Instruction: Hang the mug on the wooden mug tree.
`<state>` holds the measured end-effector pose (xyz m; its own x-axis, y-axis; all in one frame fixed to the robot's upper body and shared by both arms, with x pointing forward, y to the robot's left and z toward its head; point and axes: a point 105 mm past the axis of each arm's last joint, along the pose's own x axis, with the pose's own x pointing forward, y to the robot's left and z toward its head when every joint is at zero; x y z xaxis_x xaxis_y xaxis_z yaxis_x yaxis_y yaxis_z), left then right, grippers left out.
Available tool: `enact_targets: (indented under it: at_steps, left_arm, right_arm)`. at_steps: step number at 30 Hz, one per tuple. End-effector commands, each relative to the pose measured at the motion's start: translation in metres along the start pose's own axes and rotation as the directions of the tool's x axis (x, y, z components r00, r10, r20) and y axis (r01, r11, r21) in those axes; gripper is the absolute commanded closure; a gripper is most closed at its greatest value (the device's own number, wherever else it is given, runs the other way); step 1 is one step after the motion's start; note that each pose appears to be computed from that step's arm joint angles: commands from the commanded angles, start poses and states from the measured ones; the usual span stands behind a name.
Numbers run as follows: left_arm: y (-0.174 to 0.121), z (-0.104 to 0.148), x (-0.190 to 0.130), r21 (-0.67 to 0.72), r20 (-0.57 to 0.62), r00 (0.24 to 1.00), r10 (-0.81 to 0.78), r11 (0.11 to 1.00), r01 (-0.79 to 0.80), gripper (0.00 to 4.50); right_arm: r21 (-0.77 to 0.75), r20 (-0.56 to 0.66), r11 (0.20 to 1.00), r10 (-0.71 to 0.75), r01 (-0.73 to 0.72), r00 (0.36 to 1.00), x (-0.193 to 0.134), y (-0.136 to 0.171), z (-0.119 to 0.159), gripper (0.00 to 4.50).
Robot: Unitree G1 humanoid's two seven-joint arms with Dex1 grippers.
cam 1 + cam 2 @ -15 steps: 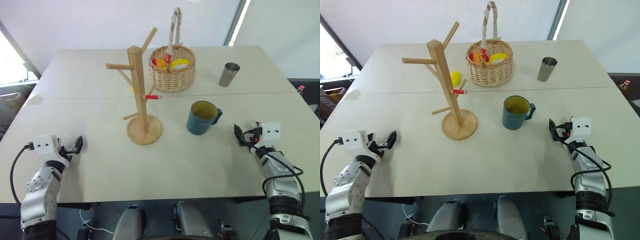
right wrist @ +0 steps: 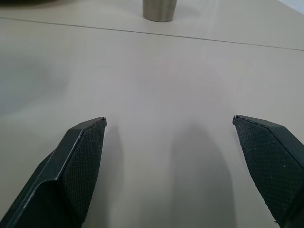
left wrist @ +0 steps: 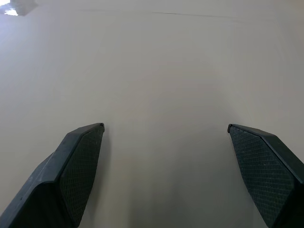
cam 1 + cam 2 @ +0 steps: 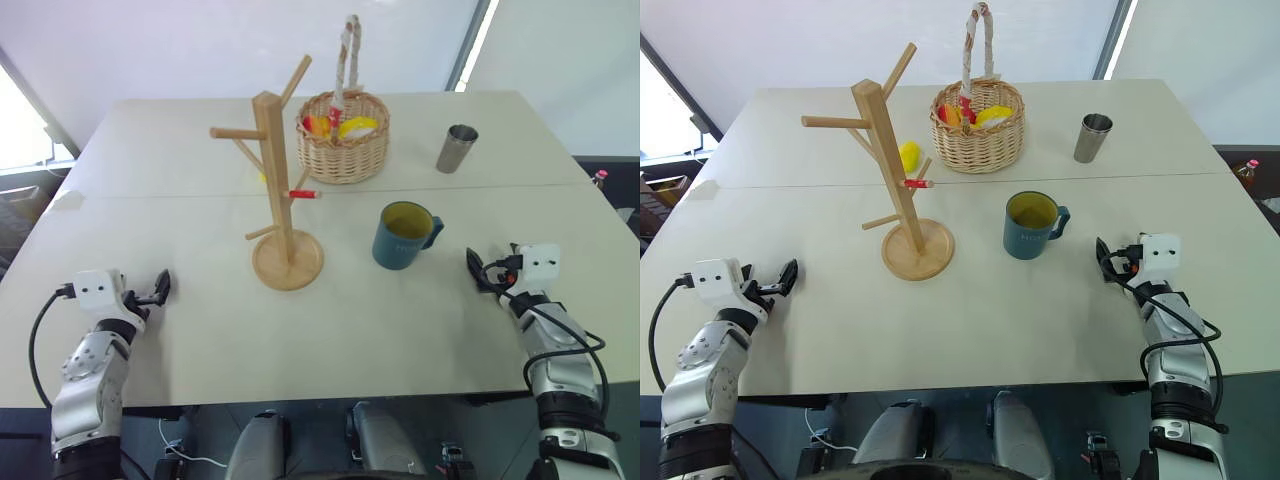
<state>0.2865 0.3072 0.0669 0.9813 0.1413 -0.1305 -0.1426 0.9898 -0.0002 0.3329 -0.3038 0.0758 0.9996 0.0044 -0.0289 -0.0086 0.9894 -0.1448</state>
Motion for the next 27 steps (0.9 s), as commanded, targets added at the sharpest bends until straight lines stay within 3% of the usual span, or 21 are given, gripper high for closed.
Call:
enact_targets:
  at_steps: [1, 8, 14, 17, 21, 27]
  left_arm:
    - [-0.009, 0.013, -0.005, 0.052, 0.059, 0.996, -0.065, 0.997, 0.061, 0.0]
    - [-0.046, 0.017, -0.02, 0.082, 0.077, 0.946, -0.313, 0.948, 0.307, 0.0]
    - [-0.095, 0.022, -0.051, 0.138, 0.057, 0.774, -0.631, 0.772, 0.62, 0.0]
    - [-0.126, 0.02, -0.071, 0.173, 0.009, 0.628, -0.778, 0.62, 0.765, 0.0]
    - [-0.148, 0.017, -0.084, 0.186, -0.034, 0.531, -0.847, 0.517, 0.836, 0.0]
    - [-0.161, 0.013, -0.089, 0.186, -0.041, 0.502, -0.864, 0.487, 0.853, 0.0]
  right_arm:
    - [-0.015, 0.025, 1.0, -0.002, 0.002, 1.0, -0.005, -0.006, 0.006, 0.07]
    - [-0.03, 0.036, 0.995, 0.1, -0.099, 0.994, -0.019, 0.0, 0.011, 0.07]
    - [-0.057, 0.041, 0.972, 0.23, -0.228, 0.972, -0.033, 0.02, 0.014, 0.07]
    - [-0.066, 0.063, 0.96, 0.276, -0.272, 0.959, -0.034, 0.036, 0.019, 0.07]
    - [-0.064, 0.096, 0.963, 0.267, -0.262, 0.959, -0.028, 0.041, 0.027, 0.07]
    - [-0.077, 0.131, 0.969, 0.242, -0.234, 0.961, -0.015, 0.038, 0.037, 0.07]
